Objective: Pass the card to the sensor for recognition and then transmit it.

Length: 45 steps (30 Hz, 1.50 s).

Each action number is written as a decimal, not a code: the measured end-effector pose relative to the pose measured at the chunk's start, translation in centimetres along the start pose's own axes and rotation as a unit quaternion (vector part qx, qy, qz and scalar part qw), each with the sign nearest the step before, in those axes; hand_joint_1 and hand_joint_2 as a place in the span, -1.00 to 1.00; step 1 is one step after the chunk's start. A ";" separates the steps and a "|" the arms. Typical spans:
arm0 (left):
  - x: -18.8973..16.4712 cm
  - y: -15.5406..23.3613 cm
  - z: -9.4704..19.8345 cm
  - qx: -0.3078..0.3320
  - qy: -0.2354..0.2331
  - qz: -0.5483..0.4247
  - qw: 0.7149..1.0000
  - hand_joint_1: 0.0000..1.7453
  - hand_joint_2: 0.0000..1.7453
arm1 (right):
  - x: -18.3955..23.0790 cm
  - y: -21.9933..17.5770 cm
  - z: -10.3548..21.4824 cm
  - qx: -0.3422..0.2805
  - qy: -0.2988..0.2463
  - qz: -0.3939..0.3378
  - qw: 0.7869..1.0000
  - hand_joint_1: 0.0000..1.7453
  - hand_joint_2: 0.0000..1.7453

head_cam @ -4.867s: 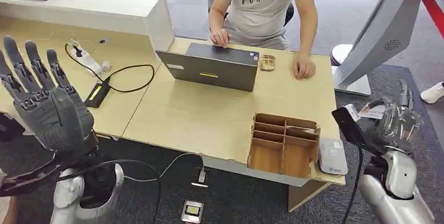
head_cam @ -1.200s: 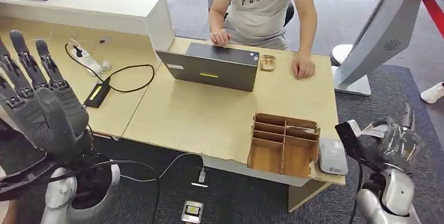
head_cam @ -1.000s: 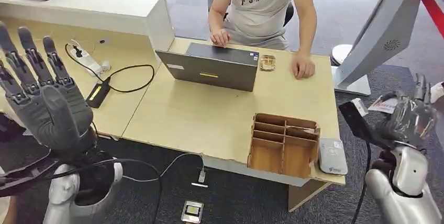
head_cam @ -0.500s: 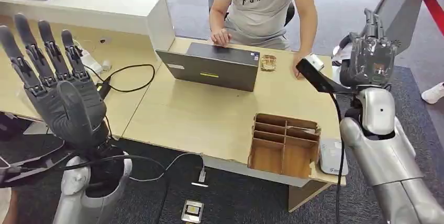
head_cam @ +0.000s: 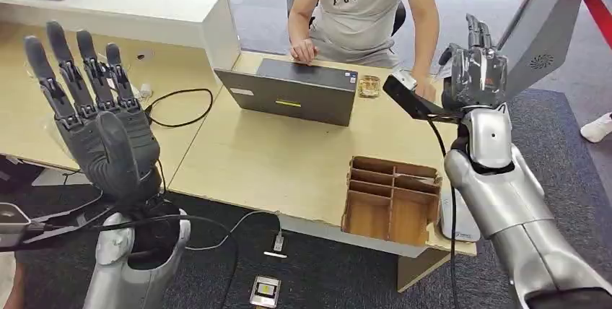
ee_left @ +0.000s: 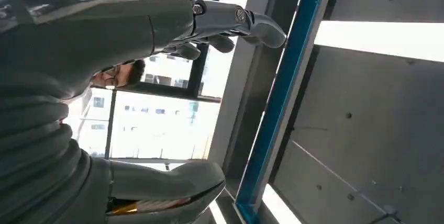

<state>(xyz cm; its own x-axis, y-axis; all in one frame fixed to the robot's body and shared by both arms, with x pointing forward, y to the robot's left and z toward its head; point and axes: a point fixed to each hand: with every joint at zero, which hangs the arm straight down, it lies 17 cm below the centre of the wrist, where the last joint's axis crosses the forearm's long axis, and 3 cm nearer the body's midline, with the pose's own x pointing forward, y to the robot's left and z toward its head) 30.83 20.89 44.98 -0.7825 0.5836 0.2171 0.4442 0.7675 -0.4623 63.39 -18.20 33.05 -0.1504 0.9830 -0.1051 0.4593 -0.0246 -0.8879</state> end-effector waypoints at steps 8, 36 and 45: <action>-0.9 0.1 0.0 0.004 0.006 0.005 1.000 -1.00 1.00 | 1.9 1.2 -0.2 0.024 -0.012 0.018 0.999 1.00 1.00; -1.7 0.3 0.1 0.005 0.013 0.004 1.000 -1.00 1.00 | 2.0 3.7 0.9 0.055 -0.019 0.046 0.997 -1.00 1.00; -1.7 0.4 0.1 0.008 0.012 0.001 1.000 -1.00 1.00 | 1.8 4.2 1.1 0.060 -0.021 0.051 0.997 -1.00 1.00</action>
<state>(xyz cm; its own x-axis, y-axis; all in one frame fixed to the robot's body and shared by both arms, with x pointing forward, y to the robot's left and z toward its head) 32.26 20.18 44.39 -0.7708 0.5918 0.2358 0.4390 0.7617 -0.4766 64.04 -16.71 28.67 -0.1461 0.9660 -0.2132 0.3655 -0.1475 -0.9191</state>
